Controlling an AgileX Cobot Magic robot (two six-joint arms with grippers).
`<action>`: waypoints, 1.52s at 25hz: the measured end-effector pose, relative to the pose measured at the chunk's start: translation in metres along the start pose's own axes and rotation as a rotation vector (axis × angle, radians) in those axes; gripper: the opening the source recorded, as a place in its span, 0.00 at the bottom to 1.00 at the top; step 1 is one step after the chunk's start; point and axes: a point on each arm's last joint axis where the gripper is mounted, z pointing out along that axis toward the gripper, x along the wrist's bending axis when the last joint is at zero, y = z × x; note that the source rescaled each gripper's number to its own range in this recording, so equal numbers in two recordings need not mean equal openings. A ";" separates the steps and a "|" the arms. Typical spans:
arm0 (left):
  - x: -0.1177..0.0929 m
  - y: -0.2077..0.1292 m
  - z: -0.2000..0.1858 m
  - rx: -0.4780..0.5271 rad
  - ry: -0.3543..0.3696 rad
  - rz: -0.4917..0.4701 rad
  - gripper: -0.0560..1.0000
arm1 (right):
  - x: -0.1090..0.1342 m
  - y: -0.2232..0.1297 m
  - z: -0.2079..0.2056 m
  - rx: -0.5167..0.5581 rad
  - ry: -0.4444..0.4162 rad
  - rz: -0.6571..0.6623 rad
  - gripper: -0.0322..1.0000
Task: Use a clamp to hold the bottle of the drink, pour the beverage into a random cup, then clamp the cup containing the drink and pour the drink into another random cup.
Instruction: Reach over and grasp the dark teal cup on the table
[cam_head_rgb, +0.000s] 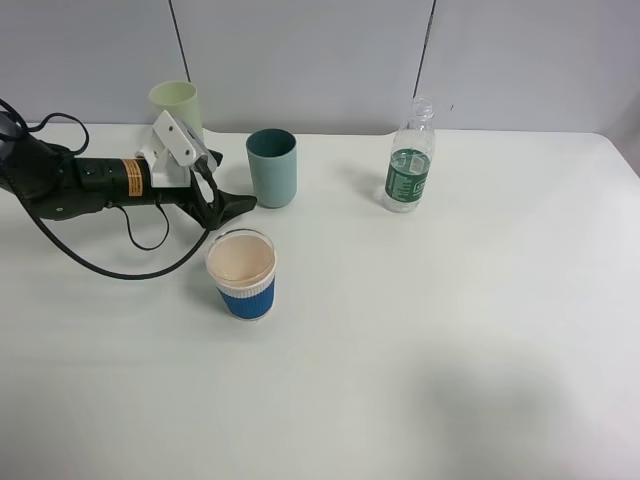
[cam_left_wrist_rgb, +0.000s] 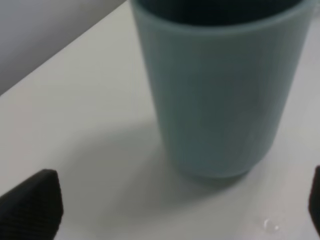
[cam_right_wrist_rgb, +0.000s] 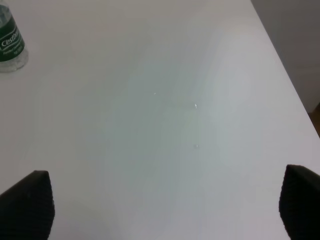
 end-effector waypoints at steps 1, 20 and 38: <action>0.000 0.001 0.003 -0.004 -0.004 0.003 1.00 | 0.000 0.000 0.000 0.000 0.000 0.000 0.82; -0.010 0.022 0.058 -0.096 -0.046 0.027 1.00 | 0.000 0.000 0.000 0.000 0.000 0.000 0.82; -0.010 0.016 0.069 -0.097 -0.052 0.015 1.00 | 0.000 0.000 0.000 0.000 -0.001 0.000 0.82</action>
